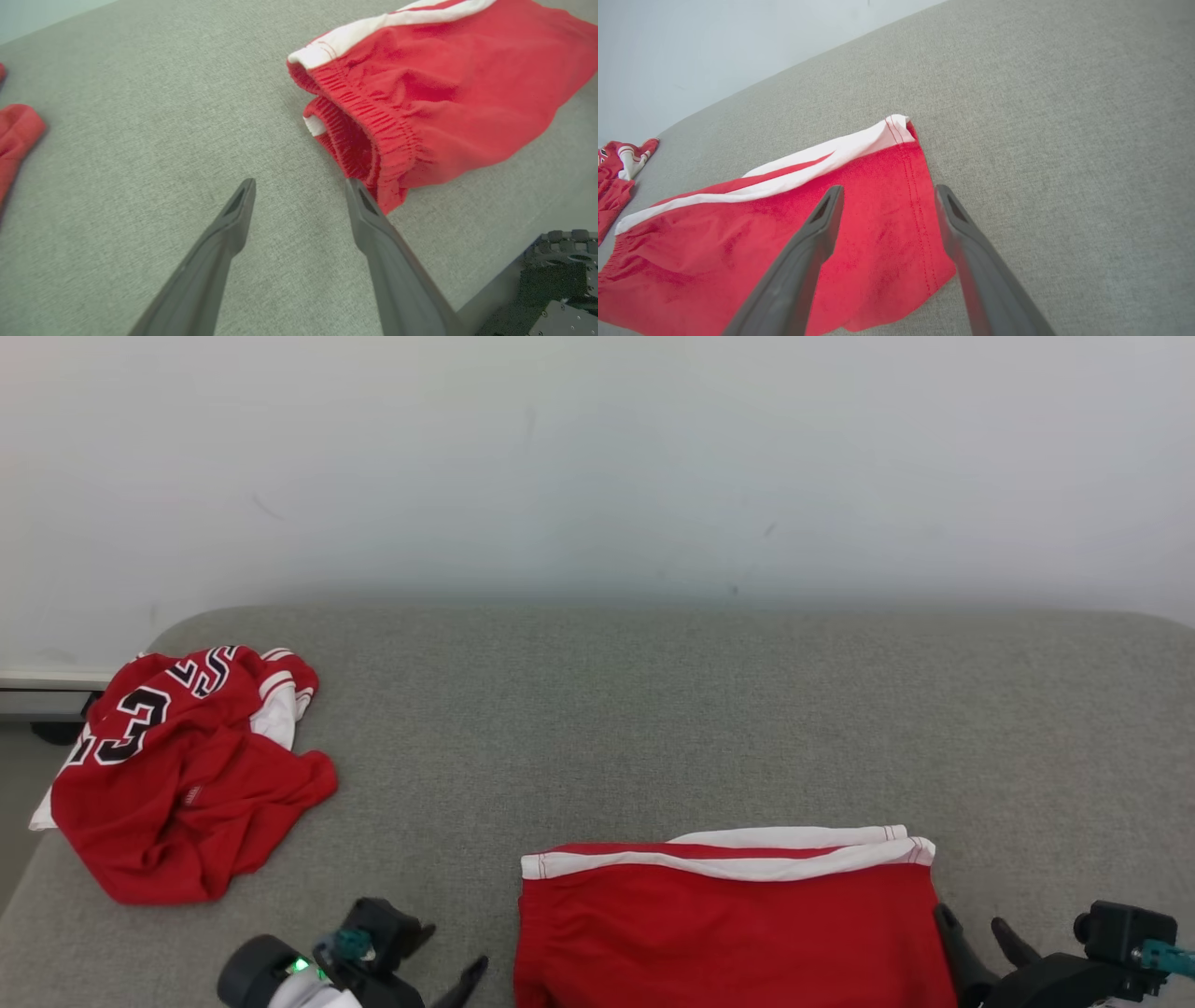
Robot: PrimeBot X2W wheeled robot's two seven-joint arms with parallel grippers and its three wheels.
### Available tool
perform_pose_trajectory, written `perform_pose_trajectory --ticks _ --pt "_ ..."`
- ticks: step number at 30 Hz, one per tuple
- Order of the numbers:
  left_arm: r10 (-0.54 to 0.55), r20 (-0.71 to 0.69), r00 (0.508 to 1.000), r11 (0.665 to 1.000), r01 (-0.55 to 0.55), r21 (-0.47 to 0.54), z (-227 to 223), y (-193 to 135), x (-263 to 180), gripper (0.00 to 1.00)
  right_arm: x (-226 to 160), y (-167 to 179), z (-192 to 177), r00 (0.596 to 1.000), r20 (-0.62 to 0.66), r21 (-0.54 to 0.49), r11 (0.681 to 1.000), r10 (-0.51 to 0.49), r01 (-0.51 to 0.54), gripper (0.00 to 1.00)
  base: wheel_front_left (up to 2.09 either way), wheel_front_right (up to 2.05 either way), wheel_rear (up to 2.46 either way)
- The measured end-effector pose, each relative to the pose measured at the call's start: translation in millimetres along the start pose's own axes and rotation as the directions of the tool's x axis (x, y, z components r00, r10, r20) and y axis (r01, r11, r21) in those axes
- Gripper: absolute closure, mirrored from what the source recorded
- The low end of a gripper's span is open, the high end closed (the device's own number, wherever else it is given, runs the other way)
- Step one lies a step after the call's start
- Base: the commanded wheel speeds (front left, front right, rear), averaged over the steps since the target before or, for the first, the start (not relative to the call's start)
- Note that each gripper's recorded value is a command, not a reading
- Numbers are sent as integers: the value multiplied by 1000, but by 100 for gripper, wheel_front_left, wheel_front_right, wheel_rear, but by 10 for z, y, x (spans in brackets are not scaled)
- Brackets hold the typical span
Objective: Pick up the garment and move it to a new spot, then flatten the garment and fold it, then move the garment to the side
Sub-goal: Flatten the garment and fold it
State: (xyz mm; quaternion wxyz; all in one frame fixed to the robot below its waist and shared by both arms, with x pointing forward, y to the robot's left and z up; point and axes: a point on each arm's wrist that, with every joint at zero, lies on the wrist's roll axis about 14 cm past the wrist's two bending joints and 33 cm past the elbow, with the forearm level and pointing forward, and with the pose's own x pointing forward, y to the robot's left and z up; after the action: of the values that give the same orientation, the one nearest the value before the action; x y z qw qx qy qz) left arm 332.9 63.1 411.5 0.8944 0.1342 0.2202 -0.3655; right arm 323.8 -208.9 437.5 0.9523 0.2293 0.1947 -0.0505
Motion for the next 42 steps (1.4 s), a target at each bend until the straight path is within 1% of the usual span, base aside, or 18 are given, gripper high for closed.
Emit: perform_pose_trajectory --ticks 2,3,4,6,8,10,12,16,21,23,25,26,28,30,32,35,39,42 --pt "63 30 998 998 -62 -23 71 130 -30 0 -9 36 104 999 31 -22 1000 11 -10 0 0 0 0" --pt "108 58 993 993 -104 -57 138 216 -48 0 -17 35 151 999 49 -27 1000 7 -6 0 0 0 0" --pt "162 86 983 983 -153 -103 208 325 -74 0 -29 34 195 998 68 -31 1000 6 -4 0 0 0 0" --pt "252 143 957 961 -229 -156 345 510 -149 0 -42 62 250 996 90 -44 999 13 -9 0 0 0 0" --pt "309 200 930 938 -263 -224 473 604 -225 0 -49 144 314 993 117 -30 999 30 -26 0 0 0 0" --pt "345 267 900 921 -269 -283 593 659 -310 0 -59 214 375 988 151 -8 999 41 -40 0 0 0 0" --pt "403 327 855 883 -270 -385 744 757 -415 0 -76 267 453 980 192 17 999 47 -51 0 0 0 0" --pt "483 387 785 810 -231 -539 934 860 -599 0 -106 369 531 968 242 56 996 60 -75 0 0 0 0" --pt "560 383 734 693 -162 -702 890 888 -778 0 -149 510 597 954 287 90 989 85 -116 0 0 0 0" --pt "570 385 726 673 -144 -725 860 850 -826 0 -163 543 603 951 294 99 987 95 -129 0 0 0 0" --pt "559 377 739 673 -138 -727 786 758 -820 0 -172 611 566 951 286 94 985 115 -147 0 0 0 0" --pt "540 374 754 685 -137 -715 747 678 -798 0 -174 650 538 952 278 88 984 127 -157 0 0 0 0" --pt "501 366 784 724 -149 -673 654 529 -753 0 -174 708 487 953 265 65 983 147 -170 0 0 0 0" --pt "474 350 808 753 -166 -636 544 449 -752 0 -168 716 436 956 251 42 985 152 -167 0 0 0 0" --pt "453 337 826 793 -200 -576 437 420 -774 0 -165 718 377 960 235 19 986 155 -164 0 0 0 0" --pt "447 320 835 818 -237 -524 333 424 -802 0 -174 696 311 963 219 8 987 155 -160 0 0 0 0" --pt "467 293 834 818 -282 -501 195 452 -834 0 -177 602 238 970 202 -7 990 137 -138 0 0 0 0" --pt "488 277 827 805 -305 -509 121 479 -867 0 -179 515 252 971 211 -5 993 114 -115 0 0 0 0"
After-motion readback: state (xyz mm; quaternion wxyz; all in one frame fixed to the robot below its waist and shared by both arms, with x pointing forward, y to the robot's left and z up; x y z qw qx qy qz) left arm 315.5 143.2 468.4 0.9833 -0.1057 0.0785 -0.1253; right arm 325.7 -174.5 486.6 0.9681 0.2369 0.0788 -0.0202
